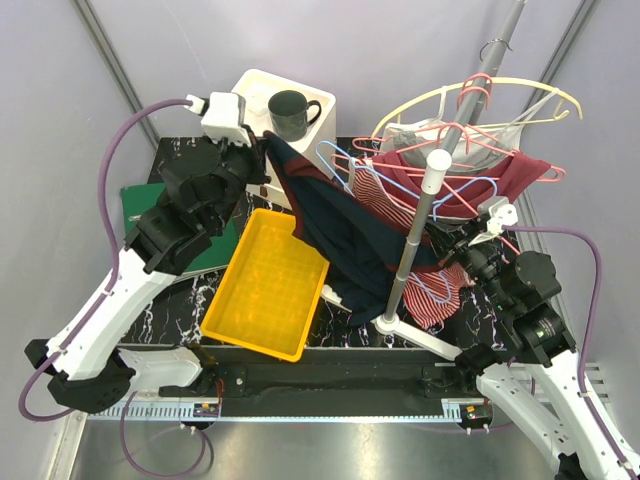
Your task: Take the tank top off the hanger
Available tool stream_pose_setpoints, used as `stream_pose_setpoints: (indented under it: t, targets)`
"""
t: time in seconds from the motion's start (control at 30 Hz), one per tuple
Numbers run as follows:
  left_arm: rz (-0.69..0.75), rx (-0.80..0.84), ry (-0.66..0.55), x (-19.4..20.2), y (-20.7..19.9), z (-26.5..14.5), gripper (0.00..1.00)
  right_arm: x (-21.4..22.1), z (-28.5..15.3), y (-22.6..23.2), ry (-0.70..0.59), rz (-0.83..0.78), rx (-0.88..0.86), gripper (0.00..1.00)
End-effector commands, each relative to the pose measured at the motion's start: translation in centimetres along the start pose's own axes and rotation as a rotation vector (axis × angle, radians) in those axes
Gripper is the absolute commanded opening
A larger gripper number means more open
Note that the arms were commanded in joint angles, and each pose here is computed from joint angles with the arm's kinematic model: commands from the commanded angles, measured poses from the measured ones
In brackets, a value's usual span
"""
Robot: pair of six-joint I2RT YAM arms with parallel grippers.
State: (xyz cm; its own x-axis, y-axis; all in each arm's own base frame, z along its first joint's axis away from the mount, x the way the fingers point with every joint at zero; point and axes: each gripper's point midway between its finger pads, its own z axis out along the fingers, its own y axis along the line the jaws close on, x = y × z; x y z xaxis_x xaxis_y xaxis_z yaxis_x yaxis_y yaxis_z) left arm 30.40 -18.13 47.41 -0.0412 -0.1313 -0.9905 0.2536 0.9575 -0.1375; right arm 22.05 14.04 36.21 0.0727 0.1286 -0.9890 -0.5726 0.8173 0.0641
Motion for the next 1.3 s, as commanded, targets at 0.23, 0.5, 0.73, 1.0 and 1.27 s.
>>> stream_pose_setpoints:
  t: [0.23, 0.5, 0.73, 1.0, 1.27]
  targets:
    - [-0.084, 0.546, 0.199, 7.7, -9.4, -1.6, 0.03, -1.8, 1.0, 0.3, -0.059, 0.001, -0.021, 0.00]
    - [0.025, 0.686, 0.112, 5.2, -9.2, -5.9, 0.72, -1.5, 1.4, 0.4, -0.046, -0.017, -0.036, 0.00]
    - [0.121, 0.855, -0.023, 0.1, -10.3, -10.0, 0.81, -1.0, 1.7, 1.9, -0.015, -0.024, -0.124, 0.00]
    - [0.146, 0.808, 0.012, -0.9, -12.1, -5.3, 0.82, -0.1, 1.4, 4.4, 0.067, -0.034, -0.282, 0.00]
    - [0.217, 0.938, 0.157, 3.1, -15.5, -4.8, 0.83, 2.8, 1.8, 6.0, 0.197, -0.008, -0.404, 0.00]
